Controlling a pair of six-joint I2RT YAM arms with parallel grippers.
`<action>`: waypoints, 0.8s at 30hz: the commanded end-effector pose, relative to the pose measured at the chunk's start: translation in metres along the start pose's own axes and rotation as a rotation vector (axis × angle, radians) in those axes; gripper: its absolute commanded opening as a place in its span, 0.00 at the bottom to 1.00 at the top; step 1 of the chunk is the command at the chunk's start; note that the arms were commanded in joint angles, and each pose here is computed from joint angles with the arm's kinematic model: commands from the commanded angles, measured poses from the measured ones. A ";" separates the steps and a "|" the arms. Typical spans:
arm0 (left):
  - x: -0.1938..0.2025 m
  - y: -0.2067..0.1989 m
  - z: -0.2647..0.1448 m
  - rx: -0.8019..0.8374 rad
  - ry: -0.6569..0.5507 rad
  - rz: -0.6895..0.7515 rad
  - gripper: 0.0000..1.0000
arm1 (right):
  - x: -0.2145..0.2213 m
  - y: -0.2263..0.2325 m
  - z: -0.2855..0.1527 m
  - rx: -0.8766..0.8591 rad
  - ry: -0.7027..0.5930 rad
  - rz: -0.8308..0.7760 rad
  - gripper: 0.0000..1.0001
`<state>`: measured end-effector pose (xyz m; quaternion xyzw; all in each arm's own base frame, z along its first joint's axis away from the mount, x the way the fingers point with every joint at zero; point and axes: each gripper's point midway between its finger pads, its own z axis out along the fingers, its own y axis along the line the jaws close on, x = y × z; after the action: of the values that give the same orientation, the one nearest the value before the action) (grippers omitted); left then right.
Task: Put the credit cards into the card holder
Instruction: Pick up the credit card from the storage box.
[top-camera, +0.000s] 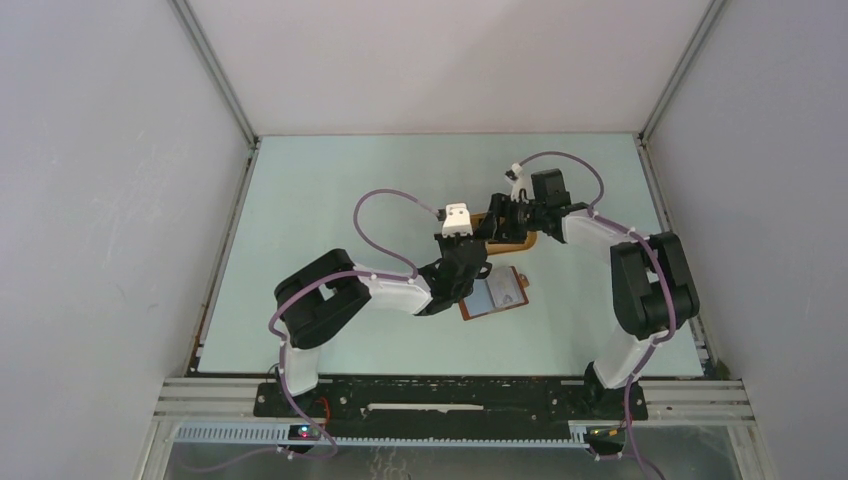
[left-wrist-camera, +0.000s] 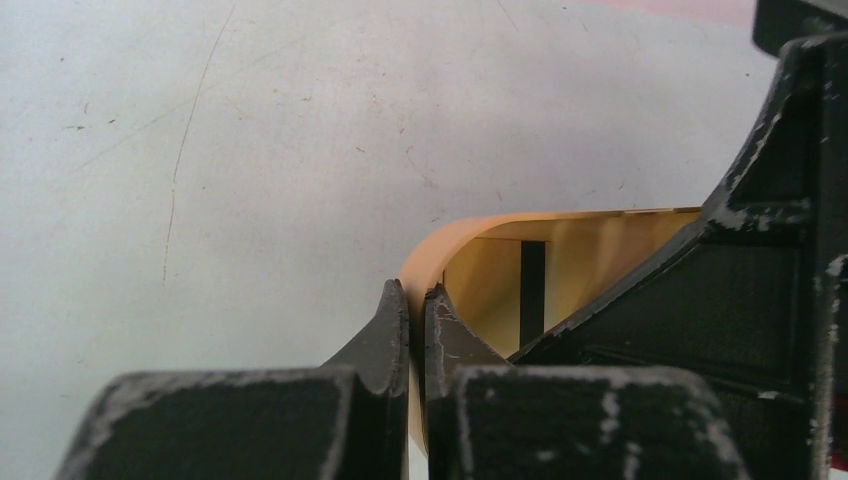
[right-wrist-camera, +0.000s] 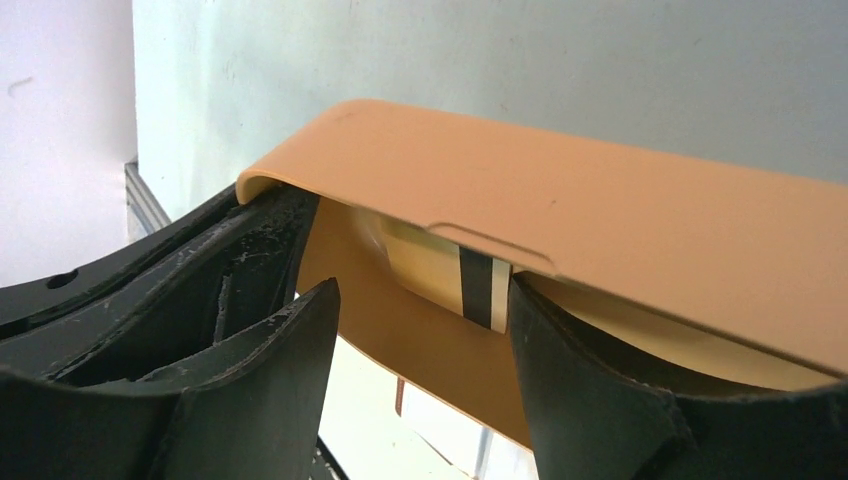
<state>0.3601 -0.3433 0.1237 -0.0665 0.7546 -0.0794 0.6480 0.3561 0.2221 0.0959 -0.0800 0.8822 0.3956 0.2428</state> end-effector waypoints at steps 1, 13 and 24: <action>-0.060 -0.037 -0.013 0.112 -0.110 -0.276 0.00 | 0.010 -0.003 0.014 -0.038 0.045 0.059 0.72; -0.053 -0.042 -0.013 0.133 -0.094 -0.281 0.00 | -0.001 0.011 0.003 -0.176 0.036 0.097 0.69; -0.053 -0.040 -0.014 0.135 -0.091 -0.284 0.00 | -0.009 0.014 -0.007 -0.219 0.017 0.082 0.66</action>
<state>0.3608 -0.3434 0.1245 -0.0700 0.7535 -0.0822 0.6485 0.3543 0.2221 0.1031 -0.0650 0.8508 0.4807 0.2023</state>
